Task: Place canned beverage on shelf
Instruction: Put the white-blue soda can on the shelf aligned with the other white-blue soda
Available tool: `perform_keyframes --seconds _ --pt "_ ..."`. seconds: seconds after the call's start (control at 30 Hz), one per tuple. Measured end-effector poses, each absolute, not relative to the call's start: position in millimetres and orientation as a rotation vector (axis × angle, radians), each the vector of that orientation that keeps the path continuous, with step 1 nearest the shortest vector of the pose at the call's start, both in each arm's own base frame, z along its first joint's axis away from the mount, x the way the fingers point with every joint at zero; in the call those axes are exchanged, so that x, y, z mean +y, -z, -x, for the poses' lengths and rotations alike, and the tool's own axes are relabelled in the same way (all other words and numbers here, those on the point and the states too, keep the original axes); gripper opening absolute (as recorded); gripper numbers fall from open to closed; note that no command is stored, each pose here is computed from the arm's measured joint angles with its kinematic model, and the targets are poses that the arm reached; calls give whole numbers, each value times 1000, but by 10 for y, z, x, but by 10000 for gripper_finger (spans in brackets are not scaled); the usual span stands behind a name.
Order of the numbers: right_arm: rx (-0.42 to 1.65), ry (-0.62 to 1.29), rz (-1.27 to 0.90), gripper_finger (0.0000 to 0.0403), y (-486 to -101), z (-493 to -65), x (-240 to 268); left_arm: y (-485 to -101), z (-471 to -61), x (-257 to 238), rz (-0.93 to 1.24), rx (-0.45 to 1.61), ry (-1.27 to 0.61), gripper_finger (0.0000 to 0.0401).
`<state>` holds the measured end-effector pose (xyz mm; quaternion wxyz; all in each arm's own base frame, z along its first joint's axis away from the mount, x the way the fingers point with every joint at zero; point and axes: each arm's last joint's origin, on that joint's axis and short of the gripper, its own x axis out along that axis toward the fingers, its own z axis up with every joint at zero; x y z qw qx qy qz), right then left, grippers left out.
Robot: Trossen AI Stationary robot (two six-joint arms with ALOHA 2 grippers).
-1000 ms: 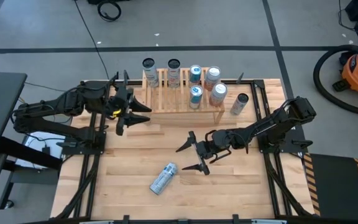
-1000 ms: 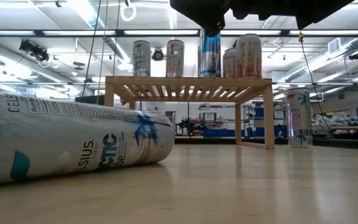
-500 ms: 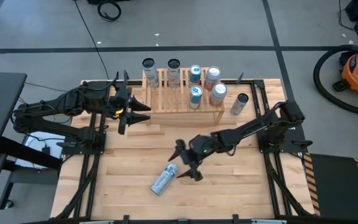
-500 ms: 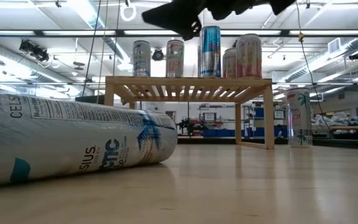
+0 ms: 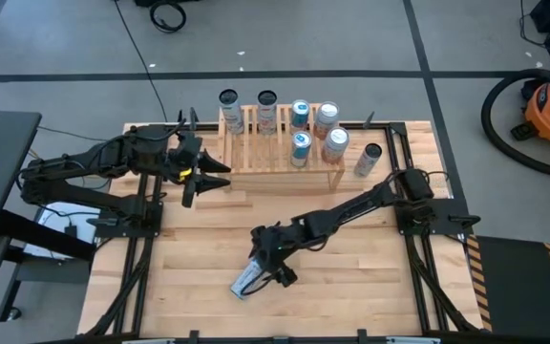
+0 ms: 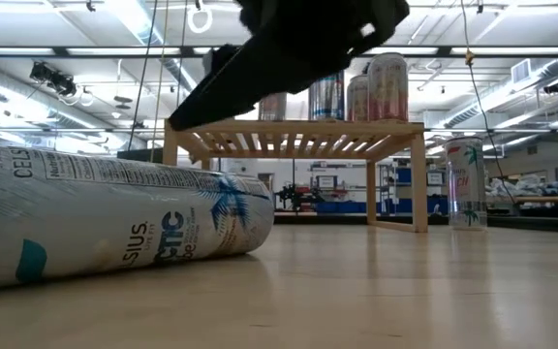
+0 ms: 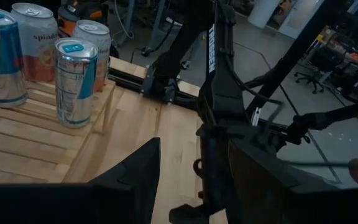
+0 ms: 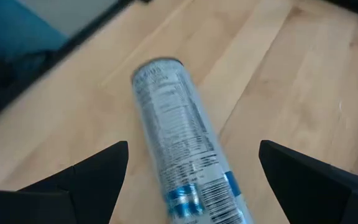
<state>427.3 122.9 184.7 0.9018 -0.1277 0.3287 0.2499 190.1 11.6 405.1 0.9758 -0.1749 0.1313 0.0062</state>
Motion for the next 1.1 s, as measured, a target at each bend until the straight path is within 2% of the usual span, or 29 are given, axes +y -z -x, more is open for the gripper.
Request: perform_keyframes --seconds 0.33,0.7,0.93,1.1 --pt "834 -474 395 372 -1600 -4337 1279 -4026 -1894 116 355 292 -17 190" --pt "861 -420 482 370 -1491 -4331 1332 -4022 -1895 116 355 295 -19 190" --pt "893 -374 467 328 -1423 -4336 1319 -4023 -1895 117 354 293 -21 190" --pt "901 -425 448 287 -1363 -4337 1336 -4022 -1895 116 353 293 -21 190"
